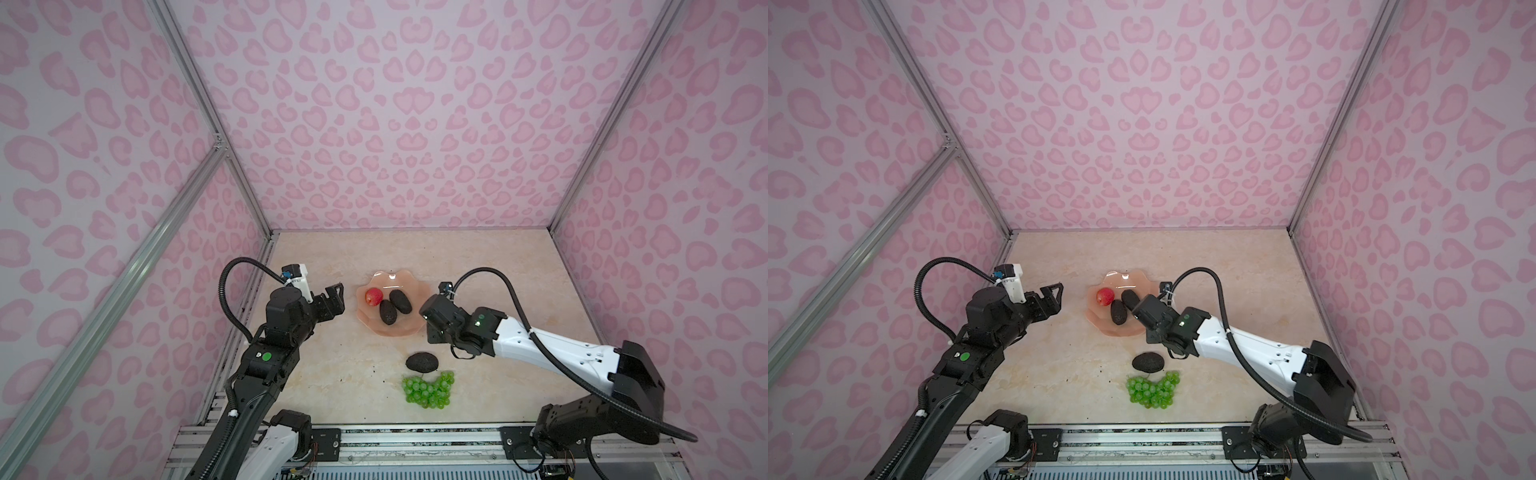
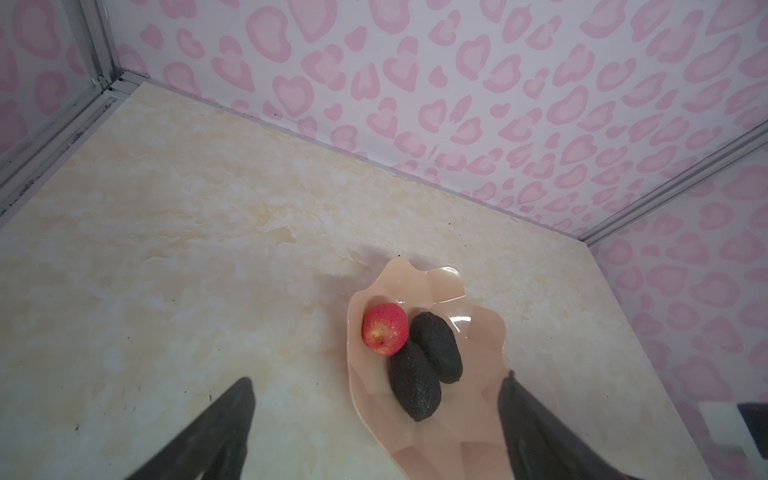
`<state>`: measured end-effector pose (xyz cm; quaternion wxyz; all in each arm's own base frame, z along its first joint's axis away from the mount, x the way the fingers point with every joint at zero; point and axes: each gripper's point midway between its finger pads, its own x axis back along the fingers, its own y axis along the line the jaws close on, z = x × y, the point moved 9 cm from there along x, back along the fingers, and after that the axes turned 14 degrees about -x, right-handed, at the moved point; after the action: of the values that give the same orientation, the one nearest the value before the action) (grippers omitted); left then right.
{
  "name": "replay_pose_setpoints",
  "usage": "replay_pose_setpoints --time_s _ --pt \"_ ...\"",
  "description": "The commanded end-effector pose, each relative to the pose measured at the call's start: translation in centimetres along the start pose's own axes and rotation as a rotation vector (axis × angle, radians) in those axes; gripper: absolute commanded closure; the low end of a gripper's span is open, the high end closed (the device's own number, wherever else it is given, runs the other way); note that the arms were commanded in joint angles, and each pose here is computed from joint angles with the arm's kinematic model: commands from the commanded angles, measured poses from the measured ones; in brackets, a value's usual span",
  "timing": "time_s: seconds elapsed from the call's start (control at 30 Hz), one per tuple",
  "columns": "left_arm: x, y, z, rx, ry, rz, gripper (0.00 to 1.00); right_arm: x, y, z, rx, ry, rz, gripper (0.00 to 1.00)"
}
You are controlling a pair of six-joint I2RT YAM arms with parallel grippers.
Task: Place and organize the fake fruits in the fruit bowl
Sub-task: 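Place the red apple into the bowl with the right gripper and release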
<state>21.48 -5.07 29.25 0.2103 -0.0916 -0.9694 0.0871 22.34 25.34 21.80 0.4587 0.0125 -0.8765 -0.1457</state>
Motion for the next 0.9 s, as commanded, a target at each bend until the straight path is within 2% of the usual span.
replay_pose_setpoints --time_s 0.0,0.13,0.37,0.47,0.63,0.87 --pt "0.3 0.1 0.3 -0.002 -0.007 -0.008 0.08 -1.8 2.8 -1.4 0.106 -0.036 -0.037 0.81" --pt "0.4 0.2 0.8 -0.003 0.006 -0.004 0.08 -5.1 4.6 -1.9 0.108 -0.008 -0.043 0.81" --pt "0.4 0.0 1.1 -0.018 0.024 0.024 0.08 -9.5 5.2 -0.9 0.088 0.053 -0.046 0.78" --pt "0.2 -0.2 1.3 -0.029 0.041 0.055 0.08 -10.3 5.2 -0.6 0.087 0.064 -0.033 0.71" --pt "-0.1 -0.9 1.3 -0.062 0.071 0.136 0.09 -10.4 4.8 -0.7 0.071 0.07 -0.031 0.5" --pt "-0.3 -2.5 1.5 -0.132 0.131 0.335 0.13 -6.8 4.0 -3.5 0.005 0.0 -0.101 0.39"
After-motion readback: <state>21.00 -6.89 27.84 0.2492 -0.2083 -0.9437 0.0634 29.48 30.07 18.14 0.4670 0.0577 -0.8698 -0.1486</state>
